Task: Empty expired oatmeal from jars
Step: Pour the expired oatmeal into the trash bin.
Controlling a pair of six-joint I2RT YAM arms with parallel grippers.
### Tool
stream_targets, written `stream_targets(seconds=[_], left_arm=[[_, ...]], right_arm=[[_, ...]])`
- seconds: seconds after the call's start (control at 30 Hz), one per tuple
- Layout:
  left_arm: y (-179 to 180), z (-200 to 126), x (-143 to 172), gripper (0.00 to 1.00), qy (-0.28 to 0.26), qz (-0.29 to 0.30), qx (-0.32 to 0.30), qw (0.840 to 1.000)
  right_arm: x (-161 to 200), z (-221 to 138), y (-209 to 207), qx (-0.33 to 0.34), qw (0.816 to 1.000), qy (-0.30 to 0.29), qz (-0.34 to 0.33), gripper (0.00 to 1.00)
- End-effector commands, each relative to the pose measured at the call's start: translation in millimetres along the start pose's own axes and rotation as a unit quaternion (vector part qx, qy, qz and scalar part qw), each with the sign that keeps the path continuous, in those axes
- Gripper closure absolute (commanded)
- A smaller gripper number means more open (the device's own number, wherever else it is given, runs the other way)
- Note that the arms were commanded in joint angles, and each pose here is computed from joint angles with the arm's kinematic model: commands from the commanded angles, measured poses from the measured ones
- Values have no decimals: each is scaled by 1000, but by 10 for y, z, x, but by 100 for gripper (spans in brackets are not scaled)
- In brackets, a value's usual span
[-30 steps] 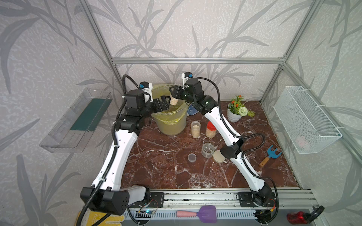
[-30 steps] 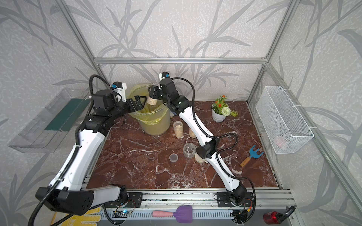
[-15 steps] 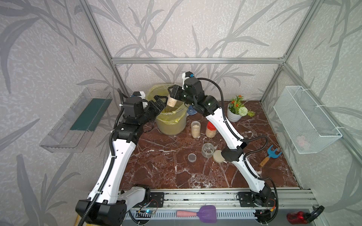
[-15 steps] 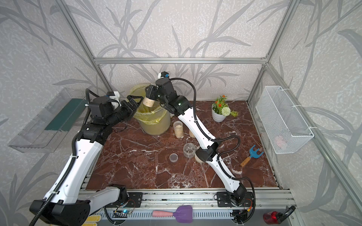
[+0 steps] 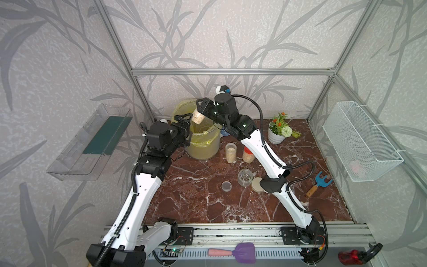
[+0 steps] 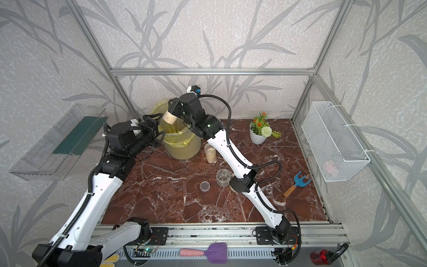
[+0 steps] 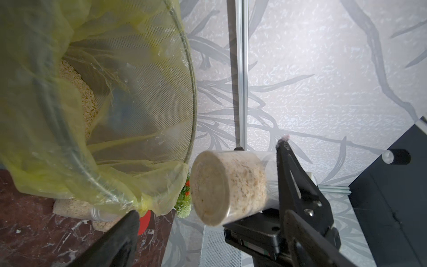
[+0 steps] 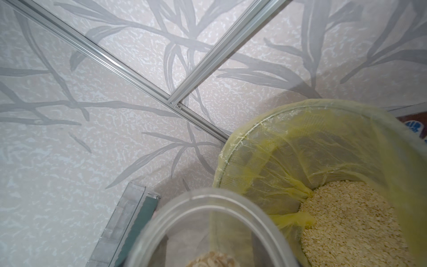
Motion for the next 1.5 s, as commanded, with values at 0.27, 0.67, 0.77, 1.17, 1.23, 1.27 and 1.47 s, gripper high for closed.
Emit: stream_targets(seconds=[0.27, 0.67, 0.77, 1.17, 1.23, 1.27, 1.47], left_arm=[[-251, -35, -44, 8, -28, -110, 67, 991], [-396, 110, -40, 13, -19, -163, 98, 982], [-415, 108, -34, 13, -22, -166, 105, 980], [-376, 266, -125, 17, -55, -187, 138, 971], [-420, 307, -131, 18, -55, -187, 144, 970], [-442, 342, -131, 19, -53, -185, 146, 970], [-375, 427, -166, 28, -60, -196, 146, 968]], right_arm=[[-102, -57, 289, -51, 997, -57, 27, 82], [64, 46, 391, -63, 995, -69, 29, 83], [91, 64, 392, -63, 995, -69, 29, 83], [139, 96, 395, -73, 994, -69, 37, 84], [153, 104, 392, -72, 995, -66, 36, 84], [159, 110, 389, -72, 995, -66, 37, 84], [179, 122, 388, -75, 995, -61, 40, 84]])
Point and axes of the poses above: each gripper's point midway between its finger pads, its own z axis out along the fingers, its own y axis along the line the jaws close on, x = y × z, the point moved 7 cm from there along -z, back along the fingers, and after that the axes turned 12 degrees about -z, right-handed, at the moved point
